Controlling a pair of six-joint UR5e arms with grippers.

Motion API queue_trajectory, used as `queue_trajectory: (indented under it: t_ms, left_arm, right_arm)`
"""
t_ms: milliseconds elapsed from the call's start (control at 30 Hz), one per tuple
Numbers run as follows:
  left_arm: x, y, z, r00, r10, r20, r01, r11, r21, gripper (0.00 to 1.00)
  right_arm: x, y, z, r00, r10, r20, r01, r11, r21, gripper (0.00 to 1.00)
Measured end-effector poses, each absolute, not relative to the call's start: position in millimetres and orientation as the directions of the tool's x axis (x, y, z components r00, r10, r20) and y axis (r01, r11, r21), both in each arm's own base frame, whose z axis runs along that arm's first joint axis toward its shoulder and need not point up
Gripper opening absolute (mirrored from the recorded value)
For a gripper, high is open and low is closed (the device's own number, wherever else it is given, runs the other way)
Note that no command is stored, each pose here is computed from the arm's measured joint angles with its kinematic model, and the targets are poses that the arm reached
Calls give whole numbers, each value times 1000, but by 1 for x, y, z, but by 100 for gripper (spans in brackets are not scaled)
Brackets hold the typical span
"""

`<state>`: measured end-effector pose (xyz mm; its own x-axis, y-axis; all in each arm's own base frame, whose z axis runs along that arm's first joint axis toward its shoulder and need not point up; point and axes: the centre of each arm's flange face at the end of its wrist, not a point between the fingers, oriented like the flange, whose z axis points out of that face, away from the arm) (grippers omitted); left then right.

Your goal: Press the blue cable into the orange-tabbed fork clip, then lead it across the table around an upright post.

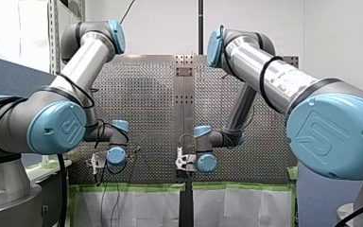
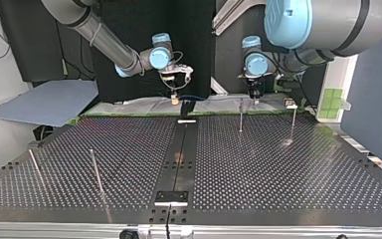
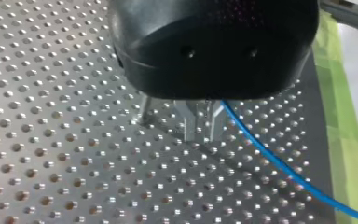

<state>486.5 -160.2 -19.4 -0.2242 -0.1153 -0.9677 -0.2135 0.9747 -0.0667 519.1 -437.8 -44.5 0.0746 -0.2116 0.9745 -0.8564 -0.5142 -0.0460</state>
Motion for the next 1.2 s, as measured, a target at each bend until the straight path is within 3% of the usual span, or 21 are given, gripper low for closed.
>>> queue_trajectory:
  t_ms: [433, 733, 1200]
  left_arm:
    - [507, -159, -31, -249, -125, -960, -232, 971, -66, 17]
    - [488, -152, -38, -308, -118, -944, -264, 964, -34, 17]
    - [487, -158, -8, -264, -118, -957, -229, 972, -56, 20]
  right_arm:
    - [520, -444, -48, 84, -218, 972, -859, -511, -40, 0]
    - [520, -443, -48, 88, -219, 972, -858, -512, -38, 0]
    - [524, -443, -44, 115, -248, 962, -857, -515, -30, 0]
